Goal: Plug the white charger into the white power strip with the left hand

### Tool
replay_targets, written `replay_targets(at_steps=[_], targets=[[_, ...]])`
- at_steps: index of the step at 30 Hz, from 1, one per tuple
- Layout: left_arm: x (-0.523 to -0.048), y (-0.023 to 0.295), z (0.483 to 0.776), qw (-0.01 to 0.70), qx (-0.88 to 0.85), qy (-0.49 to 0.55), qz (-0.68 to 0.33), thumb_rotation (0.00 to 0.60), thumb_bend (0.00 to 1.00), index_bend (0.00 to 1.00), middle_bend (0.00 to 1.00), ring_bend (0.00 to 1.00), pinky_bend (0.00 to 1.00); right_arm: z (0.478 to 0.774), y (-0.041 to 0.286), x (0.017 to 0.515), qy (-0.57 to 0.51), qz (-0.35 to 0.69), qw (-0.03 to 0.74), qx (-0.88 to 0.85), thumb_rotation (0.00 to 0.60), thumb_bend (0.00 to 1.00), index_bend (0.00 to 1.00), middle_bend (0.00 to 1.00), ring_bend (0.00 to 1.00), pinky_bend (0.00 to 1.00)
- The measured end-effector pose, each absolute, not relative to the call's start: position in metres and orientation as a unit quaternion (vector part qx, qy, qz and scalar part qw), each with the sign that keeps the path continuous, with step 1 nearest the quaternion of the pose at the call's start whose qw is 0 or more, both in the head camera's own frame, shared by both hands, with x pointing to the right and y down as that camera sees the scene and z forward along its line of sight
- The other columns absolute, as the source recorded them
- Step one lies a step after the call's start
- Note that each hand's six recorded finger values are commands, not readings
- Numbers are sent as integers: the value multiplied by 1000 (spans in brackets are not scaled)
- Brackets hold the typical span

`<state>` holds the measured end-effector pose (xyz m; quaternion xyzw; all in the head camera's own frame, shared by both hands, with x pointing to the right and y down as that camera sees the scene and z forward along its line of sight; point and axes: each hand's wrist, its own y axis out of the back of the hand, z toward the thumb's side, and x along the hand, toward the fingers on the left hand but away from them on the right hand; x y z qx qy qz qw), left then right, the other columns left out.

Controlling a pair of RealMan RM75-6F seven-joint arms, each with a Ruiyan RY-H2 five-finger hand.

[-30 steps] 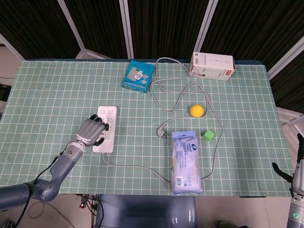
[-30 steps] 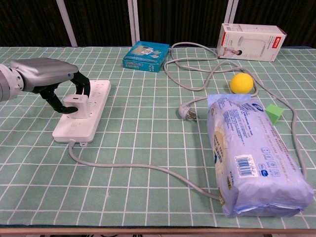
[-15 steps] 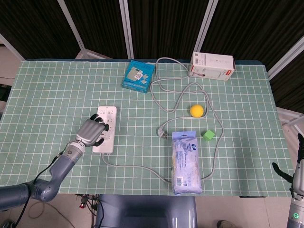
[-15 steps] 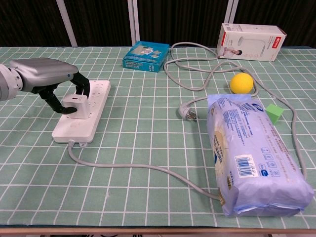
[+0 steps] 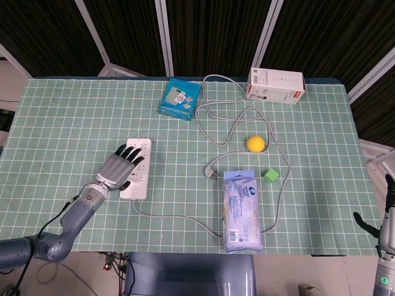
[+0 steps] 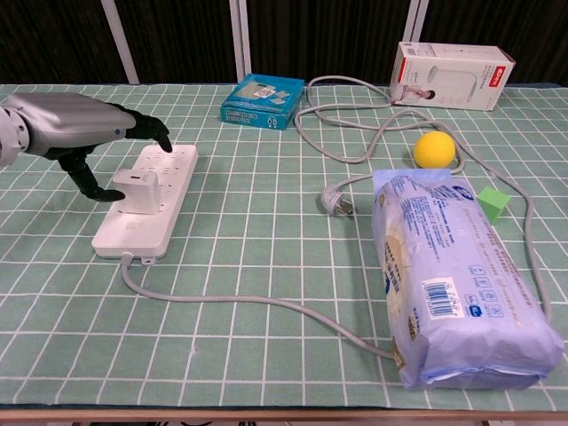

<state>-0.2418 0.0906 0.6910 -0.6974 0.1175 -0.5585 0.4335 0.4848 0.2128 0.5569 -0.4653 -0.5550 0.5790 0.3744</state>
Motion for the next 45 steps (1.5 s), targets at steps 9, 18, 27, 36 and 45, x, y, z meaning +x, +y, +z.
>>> replay_targets(at_steps=[9,18,27,36,45], targets=[[-226,78,645,457,-714,196,-493,600,295,204,148,74,188,558,213,483,-547,582,377,-468,600,130,11,0,0,0],[-220,76,617,360,-790,319,-379,600,706,628,669,584,703,556,213,483,-554,577,378,-465,600,130,11,0,0,0],[-221,82,637,119,-864,423,-246,600,946,837,864,751,929,556,213,484,-559,575,375,-465,600,129,11,0,0,0],[-226,94,678,-77,-884,429,-168,600,994,866,918,804,982,555,214,485,-563,575,372,-463,600,130,12,0,0,0],[-229,109,710,-163,-896,384,-149,600,998,872,920,809,986,555,214,486,-566,575,368,-462,600,129,11,0,0,0]])
